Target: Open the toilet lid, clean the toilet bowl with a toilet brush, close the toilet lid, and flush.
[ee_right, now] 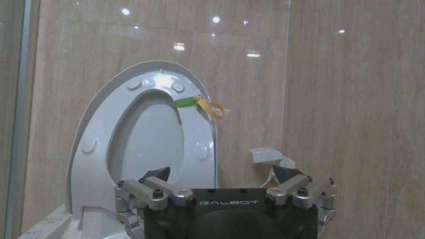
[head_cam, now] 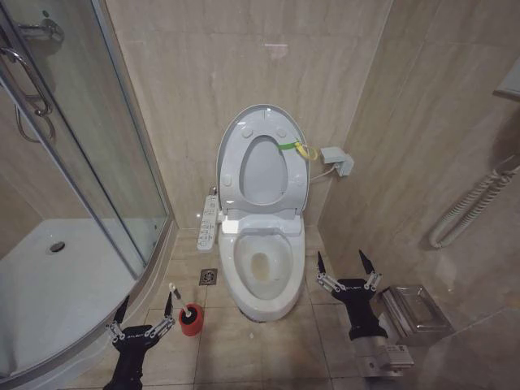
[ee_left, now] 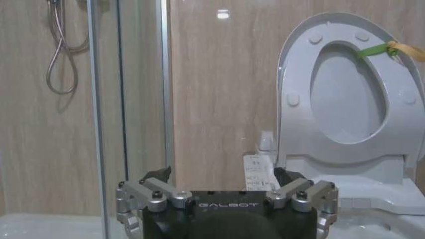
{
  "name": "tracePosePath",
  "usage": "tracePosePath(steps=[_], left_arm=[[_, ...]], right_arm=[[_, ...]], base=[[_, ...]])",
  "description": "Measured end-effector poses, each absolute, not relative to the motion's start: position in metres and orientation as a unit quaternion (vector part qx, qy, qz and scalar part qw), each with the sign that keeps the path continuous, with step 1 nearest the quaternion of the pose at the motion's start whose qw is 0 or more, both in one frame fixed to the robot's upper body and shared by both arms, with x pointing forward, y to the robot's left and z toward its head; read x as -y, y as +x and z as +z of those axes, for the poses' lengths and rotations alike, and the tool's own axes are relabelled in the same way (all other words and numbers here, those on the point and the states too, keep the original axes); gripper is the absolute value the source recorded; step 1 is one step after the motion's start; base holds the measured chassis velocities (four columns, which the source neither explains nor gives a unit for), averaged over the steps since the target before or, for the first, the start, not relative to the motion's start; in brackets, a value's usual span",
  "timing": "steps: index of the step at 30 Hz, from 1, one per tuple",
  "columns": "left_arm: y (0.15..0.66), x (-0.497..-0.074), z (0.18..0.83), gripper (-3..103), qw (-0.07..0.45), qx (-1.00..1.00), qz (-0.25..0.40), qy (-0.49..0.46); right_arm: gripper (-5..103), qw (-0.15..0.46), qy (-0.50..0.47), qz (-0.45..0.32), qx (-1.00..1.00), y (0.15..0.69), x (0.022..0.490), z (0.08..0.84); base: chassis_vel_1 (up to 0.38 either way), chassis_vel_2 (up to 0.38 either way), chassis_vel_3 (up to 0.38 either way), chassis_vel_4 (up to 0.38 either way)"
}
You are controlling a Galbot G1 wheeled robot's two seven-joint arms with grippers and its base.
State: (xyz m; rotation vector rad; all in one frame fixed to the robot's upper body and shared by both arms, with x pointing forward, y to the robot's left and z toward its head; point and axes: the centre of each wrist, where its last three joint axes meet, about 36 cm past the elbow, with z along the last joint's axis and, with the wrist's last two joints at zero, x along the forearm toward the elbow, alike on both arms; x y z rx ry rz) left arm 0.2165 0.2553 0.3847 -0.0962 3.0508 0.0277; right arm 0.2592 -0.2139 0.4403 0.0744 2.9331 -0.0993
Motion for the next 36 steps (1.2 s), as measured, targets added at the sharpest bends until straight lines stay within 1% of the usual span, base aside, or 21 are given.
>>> tracePosePath(steps=[36], left_arm=[[0.218, -0.2542, 0.3877, 100, 0.047, -0.998, 0.013, -0.031]], right_arm=[[100, 0.103, 0.025, -0.034, -0.994, 0.2592, 0.2139, 0.4403]], base=[[0.0, 0.0, 0.0, 0.0]])
